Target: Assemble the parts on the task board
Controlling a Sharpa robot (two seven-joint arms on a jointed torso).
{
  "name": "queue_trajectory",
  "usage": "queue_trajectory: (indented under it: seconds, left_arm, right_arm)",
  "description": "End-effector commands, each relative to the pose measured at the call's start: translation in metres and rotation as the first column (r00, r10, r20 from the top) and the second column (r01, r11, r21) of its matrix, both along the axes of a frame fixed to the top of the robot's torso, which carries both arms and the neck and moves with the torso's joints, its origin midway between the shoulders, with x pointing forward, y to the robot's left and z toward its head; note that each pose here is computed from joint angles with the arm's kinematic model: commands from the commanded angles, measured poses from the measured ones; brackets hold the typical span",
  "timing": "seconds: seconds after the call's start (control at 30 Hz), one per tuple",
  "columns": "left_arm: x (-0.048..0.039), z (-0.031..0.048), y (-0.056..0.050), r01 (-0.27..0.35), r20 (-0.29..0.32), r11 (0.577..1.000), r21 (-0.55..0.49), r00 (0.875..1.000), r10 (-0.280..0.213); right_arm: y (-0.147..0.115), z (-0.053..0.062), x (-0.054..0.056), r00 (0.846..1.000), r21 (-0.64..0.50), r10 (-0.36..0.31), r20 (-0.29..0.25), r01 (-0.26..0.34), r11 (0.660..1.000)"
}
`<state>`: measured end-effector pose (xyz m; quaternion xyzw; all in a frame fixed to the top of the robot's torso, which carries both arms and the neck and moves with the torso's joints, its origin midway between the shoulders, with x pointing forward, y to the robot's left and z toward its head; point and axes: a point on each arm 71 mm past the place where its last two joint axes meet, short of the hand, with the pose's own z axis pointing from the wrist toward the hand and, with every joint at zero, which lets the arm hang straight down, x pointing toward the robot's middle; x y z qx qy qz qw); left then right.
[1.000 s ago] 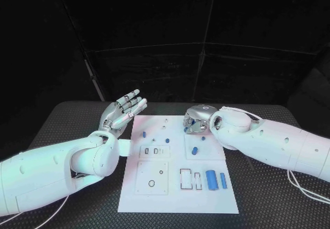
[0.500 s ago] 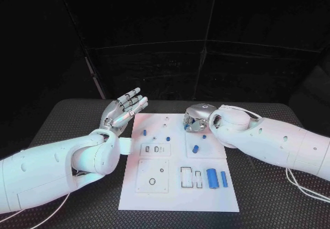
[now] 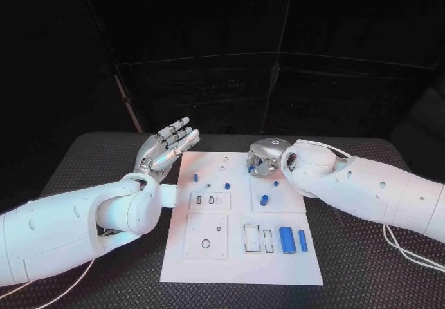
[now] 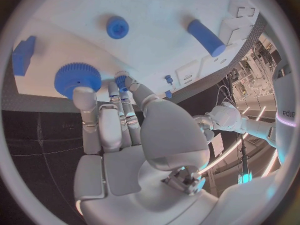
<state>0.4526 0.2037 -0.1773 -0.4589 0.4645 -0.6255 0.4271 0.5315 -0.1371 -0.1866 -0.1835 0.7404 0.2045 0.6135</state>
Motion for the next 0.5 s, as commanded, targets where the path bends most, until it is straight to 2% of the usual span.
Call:
queue_trajectory:
  seconds: [0.03,0.3,0.5]
  left_arm:
    - [-0.0004,0.003,-0.001,0.013,0.021,1.0,-0.004,1.0,-0.013]
    - [-0.0005,0.0034,0.0,0.012,0.021,1.0,-0.004,1.0,-0.012]
    - [-0.001,0.0036,0.0,0.014,0.019,1.0,-0.004,1.0,-0.014]
  right_arm:
    - [0.001,-0.001,-0.001,1.0,-0.004,0.012,0.006,-0.012,1.0]
    - [0.002,0.011,-0.007,0.995,0.103,0.012,0.103,-0.023,0.994]
    - [0.008,0.016,-0.008,0.989,0.147,0.0,0.147,-0.022,0.989]
